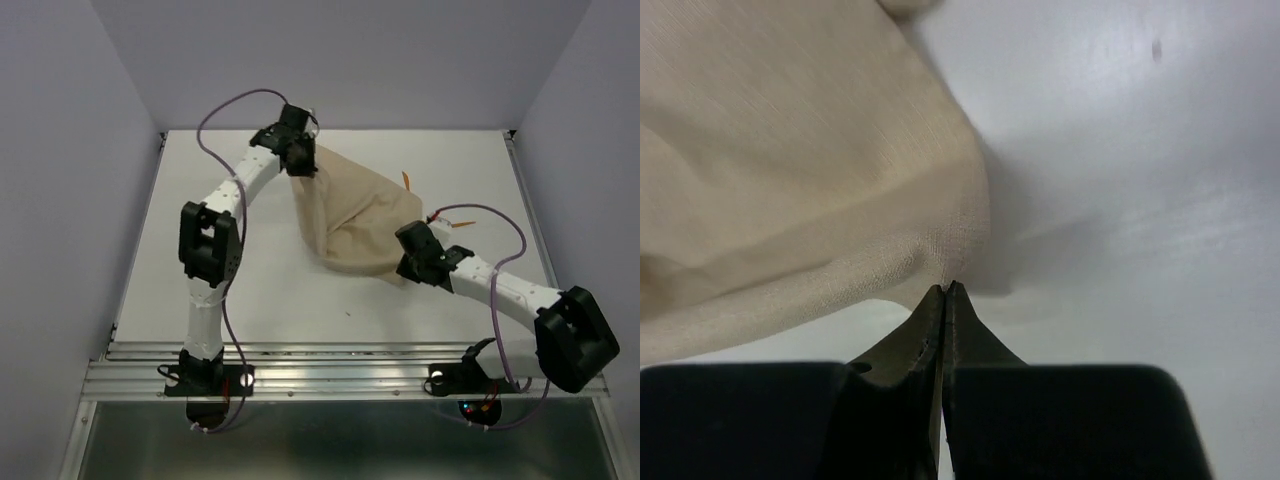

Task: Fold the napkin into a case and place the utensils inside
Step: Flatten out the crumpled napkin at the center of the board.

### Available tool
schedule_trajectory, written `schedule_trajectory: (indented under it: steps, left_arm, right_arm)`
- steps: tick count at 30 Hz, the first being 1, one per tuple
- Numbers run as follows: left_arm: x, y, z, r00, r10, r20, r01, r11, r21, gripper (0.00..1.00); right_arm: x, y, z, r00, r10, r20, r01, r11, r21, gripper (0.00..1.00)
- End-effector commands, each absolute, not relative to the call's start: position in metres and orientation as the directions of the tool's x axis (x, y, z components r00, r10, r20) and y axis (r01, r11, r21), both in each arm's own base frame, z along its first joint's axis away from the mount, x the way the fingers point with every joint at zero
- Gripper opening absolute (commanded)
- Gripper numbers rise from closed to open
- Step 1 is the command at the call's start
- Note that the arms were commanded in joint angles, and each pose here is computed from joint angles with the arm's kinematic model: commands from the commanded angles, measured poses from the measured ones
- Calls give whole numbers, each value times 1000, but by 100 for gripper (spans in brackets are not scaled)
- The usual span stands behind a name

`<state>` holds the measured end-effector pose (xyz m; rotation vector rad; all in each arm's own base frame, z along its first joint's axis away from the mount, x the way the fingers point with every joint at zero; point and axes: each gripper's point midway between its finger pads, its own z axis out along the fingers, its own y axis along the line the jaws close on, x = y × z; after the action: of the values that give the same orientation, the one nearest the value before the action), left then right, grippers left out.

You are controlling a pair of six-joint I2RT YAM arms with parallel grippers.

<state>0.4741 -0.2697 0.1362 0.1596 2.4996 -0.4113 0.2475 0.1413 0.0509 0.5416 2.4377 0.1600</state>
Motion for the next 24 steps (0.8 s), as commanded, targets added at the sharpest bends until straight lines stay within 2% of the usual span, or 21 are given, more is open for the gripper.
schedule_trajectory:
  steps: [1, 2, 3, 6, 8, 9, 12, 13, 16, 17, 19, 20, 21, 22, 23, 24]
  left_arm:
    - [511, -180, 267, -640, -207, -740, 113, 927, -357, 0]
    - [514, -170, 287, -608, -223, -762, 108, 927, -358, 0]
    - [520, -151, 318, -549, -254, -796, 96, 927, -362, 0]
    - [516, -126, 363, -486, -304, -820, 82, 917, -389, 0]
    - [509, -105, 395, -433, -350, -831, 87, 901, -425, 0]
    - [496, -96, 420, -385, -367, -847, 103, 895, -435, 0]
    - [467, -76, 439, -337, -394, -855, 100, 888, -448, 0]
    - [462, -74, 414, -383, -392, -836, 69, 891, -449, 0]
    - [428, -71, 395, -413, -408, -814, 36, 886, -462, 0]
    - [421, -72, 341, -499, -410, -764, -12, 884, -467, 0]
    - [390, -73, 316, -522, -431, -736, -28, 871, -490, 0]
    - [376, -74, 259, -598, -439, -670, -86, 867, -492, 0]
    - [361, -76, 249, -604, -444, -662, -77, 859, -506, 0]
    - [349, -82, 226, -643, -445, -623, -78, 848, -525, 0]
    - [330, -84, 180, -703, -465, -538, -144, 834, -532, 3]
    - [323, -86, 164, -722, -472, -505, -163, 826, -540, 11]
  right_arm:
    - [355, 149, 147, -534, 403, -744, 241, 915, 323, 1]
    - [378, 144, 155, -516, 367, -774, 232, 930, 287, 1]
    - [409, 147, 206, -425, 390, -817, 207, 920, 332, 1]
    - [453, 158, 263, -341, 343, -875, 142, 939, 313, 1]
    - [469, 167, 327, -241, 358, -902, 82, 934, 349, 1]
    - [470, 169, 343, -222, 366, -904, 60, 930, 362, 1]
    - [458, 168, 373, -190, 385, -903, 19, 921, 389, 1]
    - [453, 168, 370, -199, 391, -899, 14, 918, 396, 1]
    - [429, 161, 337, -265, 388, -883, 28, 918, 395, 1]
    - [419, 159, 301, -329, 383, -863, 59, 921, 386, 1]
    - [398, 157, 276, -385, 394, -834, 62, 913, 403, 1]
    - [390, 157, 260, -417, 411, -811, 77, 905, 419, 1]
    - [375, 156, 221, -488, 399, -776, 98, 909, 405, 1]
    - [367, 154, 205, -515, 403, -757, 113, 907, 406, 2]
    - [358, 154, 191, -541, 420, -728, 133, 898, 419, 4]
    - [351, 155, 173, -575, 417, -704, 143, 898, 415, 16]
